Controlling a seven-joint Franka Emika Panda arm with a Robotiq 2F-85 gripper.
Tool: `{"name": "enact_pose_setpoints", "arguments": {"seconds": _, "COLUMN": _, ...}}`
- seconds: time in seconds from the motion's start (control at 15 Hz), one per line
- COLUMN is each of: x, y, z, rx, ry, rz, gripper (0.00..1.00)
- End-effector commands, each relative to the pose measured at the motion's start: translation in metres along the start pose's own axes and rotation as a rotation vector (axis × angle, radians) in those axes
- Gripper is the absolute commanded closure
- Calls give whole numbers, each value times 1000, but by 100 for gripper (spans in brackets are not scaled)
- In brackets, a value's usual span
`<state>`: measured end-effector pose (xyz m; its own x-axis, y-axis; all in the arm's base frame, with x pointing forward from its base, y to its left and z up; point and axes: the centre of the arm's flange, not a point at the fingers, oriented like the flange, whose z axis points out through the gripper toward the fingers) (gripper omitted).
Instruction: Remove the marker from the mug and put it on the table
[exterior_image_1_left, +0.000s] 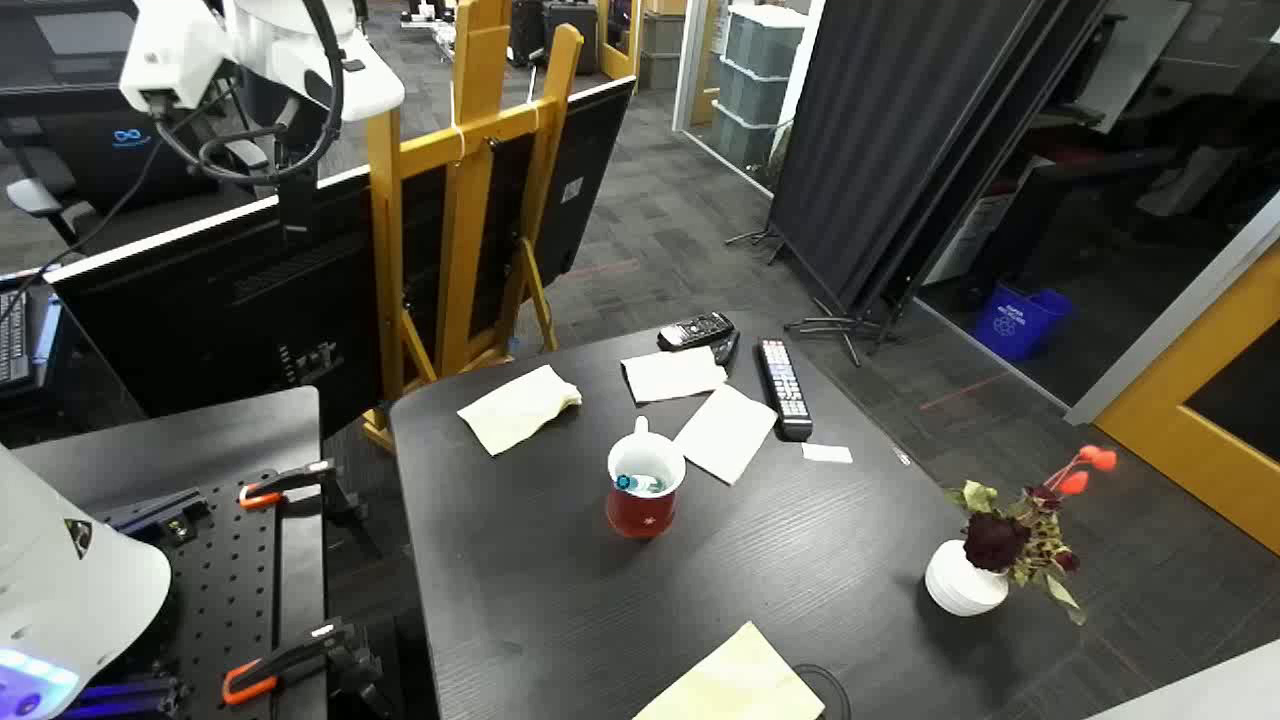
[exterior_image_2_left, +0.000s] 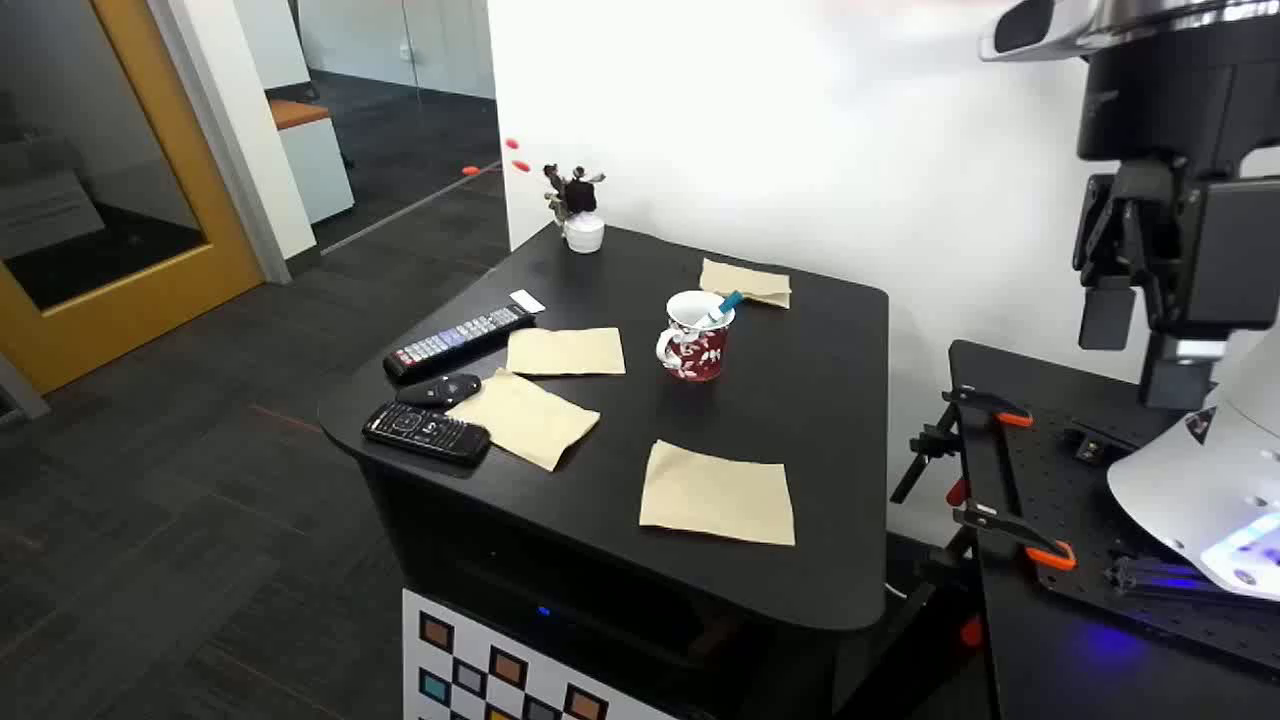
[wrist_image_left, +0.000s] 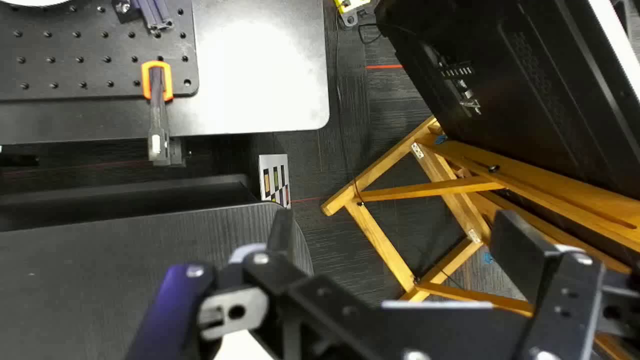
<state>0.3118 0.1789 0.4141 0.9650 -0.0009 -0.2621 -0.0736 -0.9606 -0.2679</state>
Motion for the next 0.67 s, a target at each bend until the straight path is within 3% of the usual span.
{"name": "enact_pose_setpoints", "arguments": {"seconds": 0.0, "x": 0, "y": 0, "z": 0, "rx": 0, "ry": 0, "rz": 0, "gripper": 0}}
{"name": "enact_pose_setpoints", "arguments": {"seconds": 0.27, "x": 0, "y": 2, "z": -4, "rx": -10, "ry": 10, "rz": -6, "gripper": 0}}
{"name": "enact_pose_setpoints", "arguments": {"seconds": 0.6, "x": 7, "y": 29, "z": -58, "rx": -88, "ry": 99, "rz": -105, "gripper": 0}}
